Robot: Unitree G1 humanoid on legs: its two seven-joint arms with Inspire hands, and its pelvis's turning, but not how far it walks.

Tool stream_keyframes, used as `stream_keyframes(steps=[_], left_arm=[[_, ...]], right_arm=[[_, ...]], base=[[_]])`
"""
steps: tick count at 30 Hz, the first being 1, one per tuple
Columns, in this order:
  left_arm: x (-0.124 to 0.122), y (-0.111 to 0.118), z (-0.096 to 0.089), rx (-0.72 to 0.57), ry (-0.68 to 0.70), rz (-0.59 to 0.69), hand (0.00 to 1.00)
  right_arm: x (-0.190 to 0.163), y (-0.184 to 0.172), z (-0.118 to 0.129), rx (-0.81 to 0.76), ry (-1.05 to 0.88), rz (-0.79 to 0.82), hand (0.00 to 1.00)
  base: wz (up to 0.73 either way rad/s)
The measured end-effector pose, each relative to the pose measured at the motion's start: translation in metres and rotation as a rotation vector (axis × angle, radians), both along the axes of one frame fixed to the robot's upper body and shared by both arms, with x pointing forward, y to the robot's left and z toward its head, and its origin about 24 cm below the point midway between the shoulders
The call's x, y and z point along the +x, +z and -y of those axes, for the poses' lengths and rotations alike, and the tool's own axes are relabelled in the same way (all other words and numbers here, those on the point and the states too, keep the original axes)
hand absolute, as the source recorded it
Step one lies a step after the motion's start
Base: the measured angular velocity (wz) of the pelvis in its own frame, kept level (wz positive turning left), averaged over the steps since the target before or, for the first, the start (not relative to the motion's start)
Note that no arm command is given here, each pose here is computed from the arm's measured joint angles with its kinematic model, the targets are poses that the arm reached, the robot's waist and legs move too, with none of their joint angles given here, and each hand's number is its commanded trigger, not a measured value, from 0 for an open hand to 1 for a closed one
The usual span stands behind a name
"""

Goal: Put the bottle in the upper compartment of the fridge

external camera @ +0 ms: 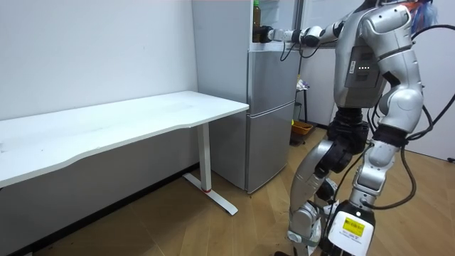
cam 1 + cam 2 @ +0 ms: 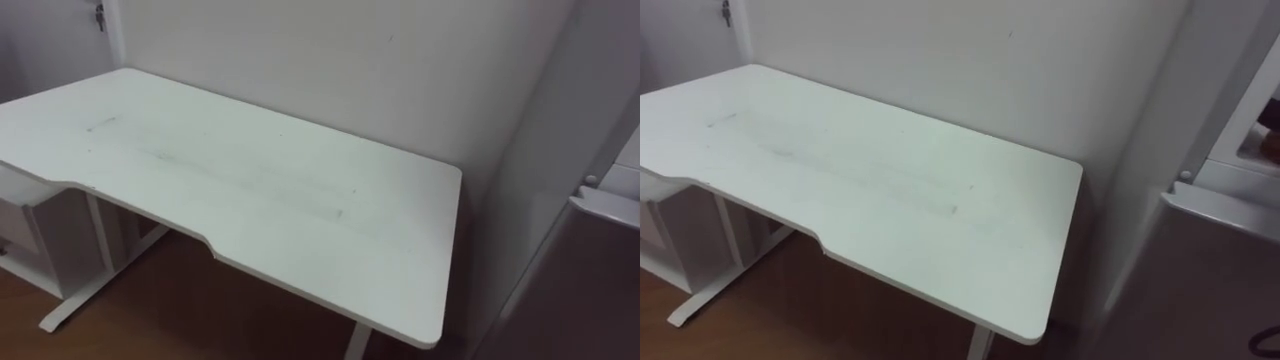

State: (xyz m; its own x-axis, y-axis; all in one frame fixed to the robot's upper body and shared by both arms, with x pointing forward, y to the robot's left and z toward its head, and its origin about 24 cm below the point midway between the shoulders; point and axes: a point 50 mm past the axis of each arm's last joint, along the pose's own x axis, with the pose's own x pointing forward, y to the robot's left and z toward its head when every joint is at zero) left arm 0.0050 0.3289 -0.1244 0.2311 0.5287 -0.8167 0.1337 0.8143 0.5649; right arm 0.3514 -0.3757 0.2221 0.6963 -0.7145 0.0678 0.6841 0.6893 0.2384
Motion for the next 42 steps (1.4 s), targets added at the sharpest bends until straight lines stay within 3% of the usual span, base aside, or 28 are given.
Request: stream_keyframes(steps=[22, 42], left_arm=[[-0.012, -0.006, 0.012, -0.048, 0.065, -0.013, 0.00], [-0.023, -0.007, 0.014, -0.029, 0.145, 0.011, 0.00]], right_arm=[[0.010, 0.003, -0.019, 0.013, 0.269, 0.039, 0.00], [-0.003, -0.003, -0.041, -0.132, 0.409, 0.075, 0.00]], base=[[-0.02], [-0.02]])
